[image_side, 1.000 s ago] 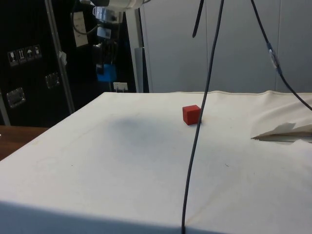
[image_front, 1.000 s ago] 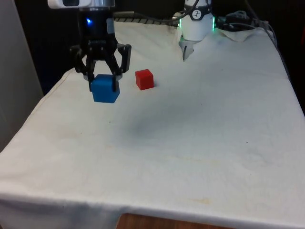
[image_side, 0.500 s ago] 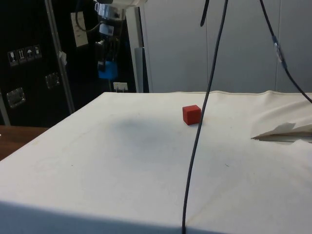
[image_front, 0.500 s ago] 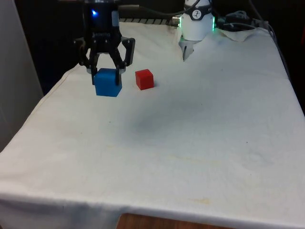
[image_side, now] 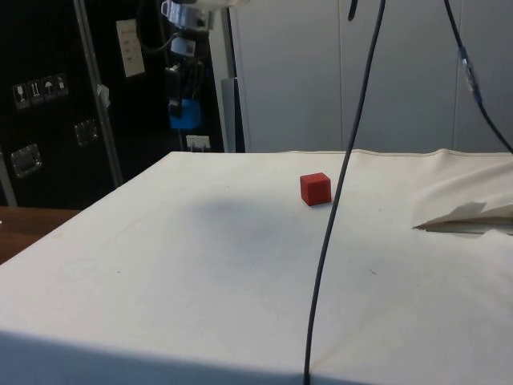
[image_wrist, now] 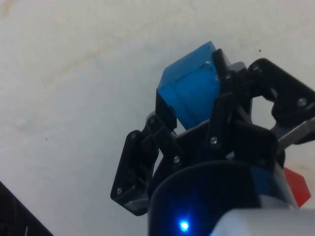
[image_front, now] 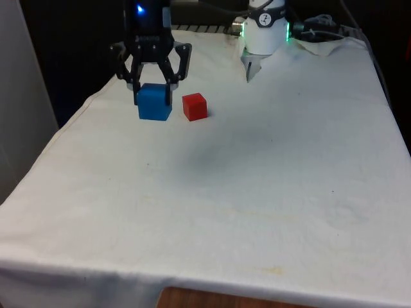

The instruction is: Stack the two cubes.

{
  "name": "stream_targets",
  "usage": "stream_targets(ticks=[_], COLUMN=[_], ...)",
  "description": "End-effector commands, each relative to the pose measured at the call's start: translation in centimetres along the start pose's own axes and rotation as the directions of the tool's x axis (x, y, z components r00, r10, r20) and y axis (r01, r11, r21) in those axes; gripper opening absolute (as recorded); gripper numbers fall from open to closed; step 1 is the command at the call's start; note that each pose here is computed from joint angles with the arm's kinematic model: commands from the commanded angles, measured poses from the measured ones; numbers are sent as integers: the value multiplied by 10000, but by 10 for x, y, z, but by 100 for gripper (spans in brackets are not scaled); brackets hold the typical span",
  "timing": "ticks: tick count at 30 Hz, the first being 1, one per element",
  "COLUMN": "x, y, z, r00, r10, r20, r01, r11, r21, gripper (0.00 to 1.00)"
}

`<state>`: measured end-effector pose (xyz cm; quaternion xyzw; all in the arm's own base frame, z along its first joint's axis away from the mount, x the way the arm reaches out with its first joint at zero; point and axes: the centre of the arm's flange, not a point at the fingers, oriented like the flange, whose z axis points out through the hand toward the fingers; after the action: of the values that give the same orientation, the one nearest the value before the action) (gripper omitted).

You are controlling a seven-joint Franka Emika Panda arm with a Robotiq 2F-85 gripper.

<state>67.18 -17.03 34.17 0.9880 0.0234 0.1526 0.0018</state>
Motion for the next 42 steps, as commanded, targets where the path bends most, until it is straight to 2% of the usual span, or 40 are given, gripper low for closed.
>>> stream_targets(ticks=[1, 8, 9, 12, 17, 18, 20, 26, 27, 28, 34, 35, 36, 42], x=[-7, -22, -17, -30, -41, -38, -48, -63, -60, -67, -84, -82, -87, -100], y=[-2, -4, -3, -5, -5, -5, -5, -4, -5, -4, -4, -5, -5, -4], z=[-4, -14, -10, -19, -24, -21, -27, -34, -33, -37, -44, -43, -45, -50], r00=[10000, 9997, 9997, 9994, 9989, 9987, 9985, 9974, 9973, 9970, 9953, 9954, 9948, 9933], r10=[-54, -179, -141, -246, -324, -284, -388, -534, -516, -587, -761, -718, -801, -940], r20=[-25, 147, 200, 234, 339, 414, 390, 480, 526, 499, 601, 639, 621, 678], r01=[54, 179, 139, 245, 322, 278, 386, 531, 508, 584, 756, 706, 796, 933], r11=[9999, 9998, 9999, 9997, 9995, 9995, 9992, 9986, 9986, 9983, 9971, 9973, 9968, 9956], r21=[-92, -12, 69, 24, 55, 153, 70, 69, 168, 75, 98, 215, 109, 131], gripper=[1, 1, 1, 1, 1, 1, 1, 1, 1, 1, 1, 1, 1, 1])
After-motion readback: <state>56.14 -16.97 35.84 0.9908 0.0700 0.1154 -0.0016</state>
